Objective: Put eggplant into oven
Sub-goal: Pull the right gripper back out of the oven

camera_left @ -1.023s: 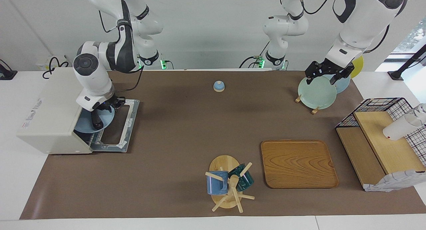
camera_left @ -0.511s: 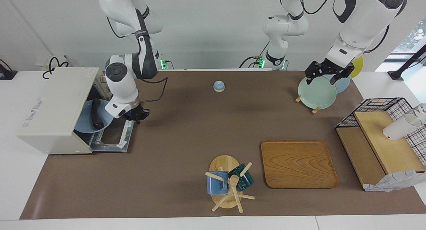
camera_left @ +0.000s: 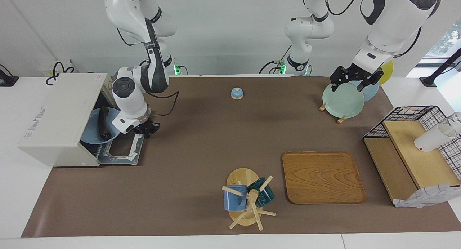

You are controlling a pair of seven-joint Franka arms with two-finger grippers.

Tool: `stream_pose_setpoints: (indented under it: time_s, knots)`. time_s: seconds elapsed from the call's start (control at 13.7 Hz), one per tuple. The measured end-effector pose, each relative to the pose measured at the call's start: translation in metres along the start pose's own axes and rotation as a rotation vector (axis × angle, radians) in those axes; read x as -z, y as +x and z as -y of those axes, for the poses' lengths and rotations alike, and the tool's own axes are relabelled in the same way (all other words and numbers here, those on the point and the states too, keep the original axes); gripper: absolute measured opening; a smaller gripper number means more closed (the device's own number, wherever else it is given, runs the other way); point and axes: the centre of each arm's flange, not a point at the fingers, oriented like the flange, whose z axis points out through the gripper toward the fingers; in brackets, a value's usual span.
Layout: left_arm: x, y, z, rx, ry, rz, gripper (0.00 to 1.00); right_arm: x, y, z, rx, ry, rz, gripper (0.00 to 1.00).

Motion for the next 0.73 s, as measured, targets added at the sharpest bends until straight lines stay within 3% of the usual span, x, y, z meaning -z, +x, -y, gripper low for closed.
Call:
stream_pose_setpoints:
  time_s: [0.73]
  knots:
    - [0.0,0.0,0.0,0.0,0.0,0.0,1.0,0.0002,-0.0001,0.005,0.103,-0.094,0.0,0.01]
